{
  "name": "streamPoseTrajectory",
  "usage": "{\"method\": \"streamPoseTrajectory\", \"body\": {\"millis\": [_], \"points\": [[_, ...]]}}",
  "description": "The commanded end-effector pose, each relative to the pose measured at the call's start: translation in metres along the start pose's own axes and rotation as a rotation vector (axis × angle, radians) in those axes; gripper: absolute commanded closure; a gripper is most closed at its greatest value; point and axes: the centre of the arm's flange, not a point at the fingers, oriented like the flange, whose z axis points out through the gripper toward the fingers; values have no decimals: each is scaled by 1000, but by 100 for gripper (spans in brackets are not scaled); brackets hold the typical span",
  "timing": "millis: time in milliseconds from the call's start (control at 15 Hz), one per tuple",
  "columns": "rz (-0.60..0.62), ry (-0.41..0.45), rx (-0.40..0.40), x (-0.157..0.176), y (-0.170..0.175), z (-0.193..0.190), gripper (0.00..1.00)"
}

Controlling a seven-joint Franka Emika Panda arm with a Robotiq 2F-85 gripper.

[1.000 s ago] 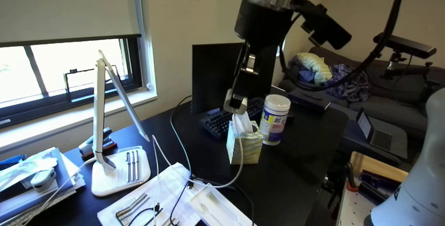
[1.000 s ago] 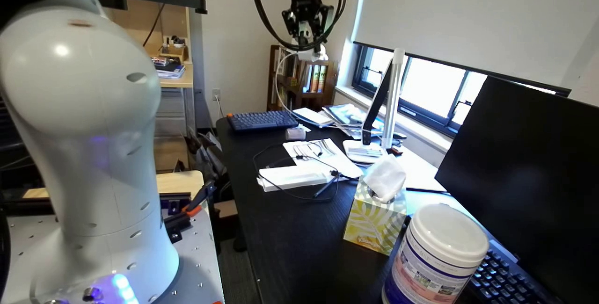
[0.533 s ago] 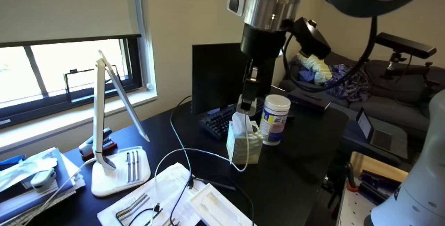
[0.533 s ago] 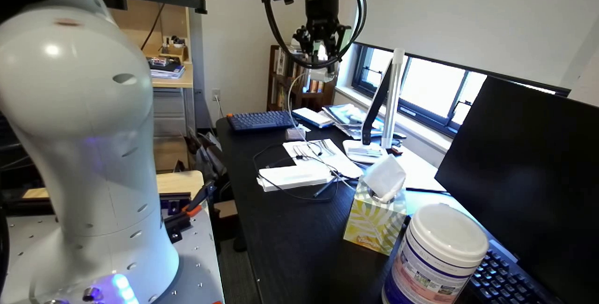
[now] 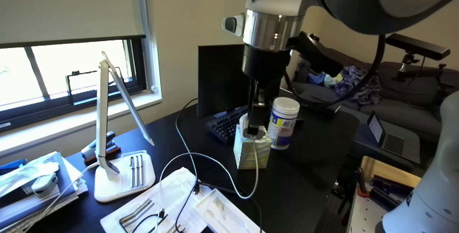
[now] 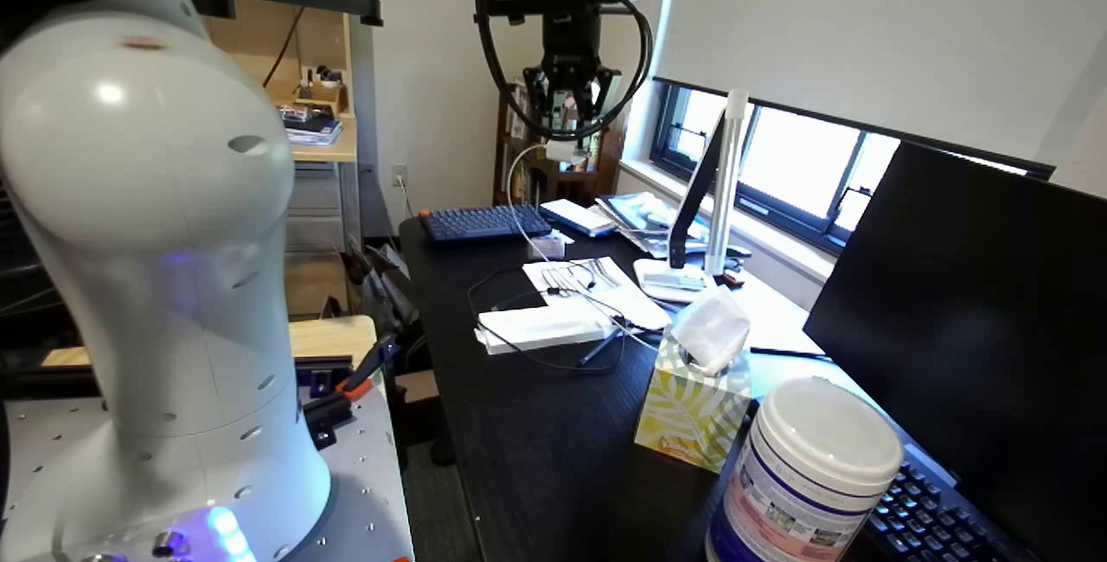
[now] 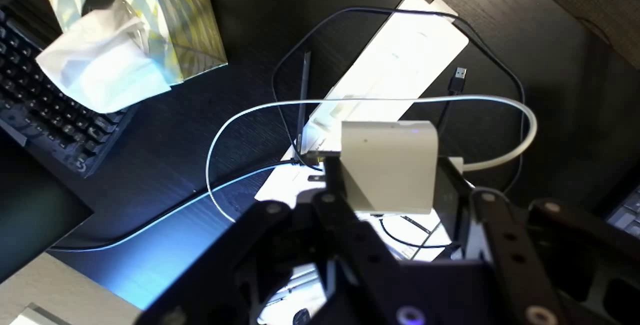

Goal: Take the charger and move it to the left of the table

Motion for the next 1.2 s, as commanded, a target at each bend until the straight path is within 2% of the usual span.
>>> {"method": "streamPoseTrajectory", "body": {"millis": [0, 67, 133, 200, 267, 533, 800, 1000, 1067, 1133], "points": [[3, 0, 0, 0, 2, 0, 55], [9, -1, 1, 0, 4, 0, 55], [13, -1, 1, 0, 6, 1, 80], [48, -7, -2, 10, 5, 3, 80], [74, -46, 32, 23, 6, 4, 80], [208, -39, 68, 102, 15, 24, 80], [362, -59, 75, 168, 51, 67, 80], [448, -46, 39, 193, 81, 109, 80], [397, -55, 58, 160, 71, 96, 80], [408, -63, 57, 166, 77, 108, 55]]}}
